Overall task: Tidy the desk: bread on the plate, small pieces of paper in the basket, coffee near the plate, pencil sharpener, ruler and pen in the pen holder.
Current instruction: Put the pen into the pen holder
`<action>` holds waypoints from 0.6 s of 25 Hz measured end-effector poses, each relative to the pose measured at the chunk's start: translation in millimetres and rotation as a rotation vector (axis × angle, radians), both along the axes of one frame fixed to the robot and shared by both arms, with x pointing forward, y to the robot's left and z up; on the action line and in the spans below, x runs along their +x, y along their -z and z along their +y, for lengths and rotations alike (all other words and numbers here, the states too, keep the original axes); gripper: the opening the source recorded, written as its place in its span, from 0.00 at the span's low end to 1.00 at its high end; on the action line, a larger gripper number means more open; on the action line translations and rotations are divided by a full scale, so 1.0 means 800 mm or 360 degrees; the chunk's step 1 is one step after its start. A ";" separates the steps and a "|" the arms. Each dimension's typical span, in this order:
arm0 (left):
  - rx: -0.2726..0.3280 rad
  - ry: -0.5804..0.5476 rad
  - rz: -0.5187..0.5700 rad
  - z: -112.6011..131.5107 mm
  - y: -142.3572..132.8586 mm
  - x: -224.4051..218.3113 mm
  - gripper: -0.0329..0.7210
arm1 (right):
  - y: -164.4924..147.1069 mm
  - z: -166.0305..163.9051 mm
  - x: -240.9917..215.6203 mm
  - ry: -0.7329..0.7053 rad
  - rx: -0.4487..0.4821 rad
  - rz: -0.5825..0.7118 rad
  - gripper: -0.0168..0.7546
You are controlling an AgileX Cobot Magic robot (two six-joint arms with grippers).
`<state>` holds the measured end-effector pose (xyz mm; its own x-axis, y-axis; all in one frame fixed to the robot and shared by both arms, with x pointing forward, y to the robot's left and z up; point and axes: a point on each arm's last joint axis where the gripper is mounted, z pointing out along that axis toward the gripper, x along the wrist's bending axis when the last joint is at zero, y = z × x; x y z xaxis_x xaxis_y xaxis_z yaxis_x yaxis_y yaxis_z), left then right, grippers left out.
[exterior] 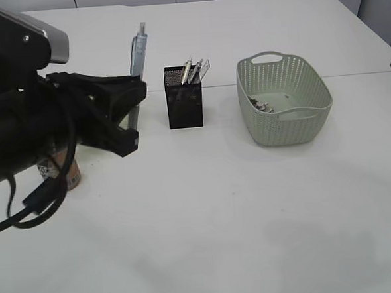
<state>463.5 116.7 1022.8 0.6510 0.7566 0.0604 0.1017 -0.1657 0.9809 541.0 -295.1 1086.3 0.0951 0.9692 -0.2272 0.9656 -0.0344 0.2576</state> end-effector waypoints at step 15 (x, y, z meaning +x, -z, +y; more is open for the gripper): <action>-0.0313 -0.0147 -0.0337 -0.057 0.050 0.129 0.13 | 0.000 0.000 0.000 0.0000 0.0000 0.0000 0.42</action>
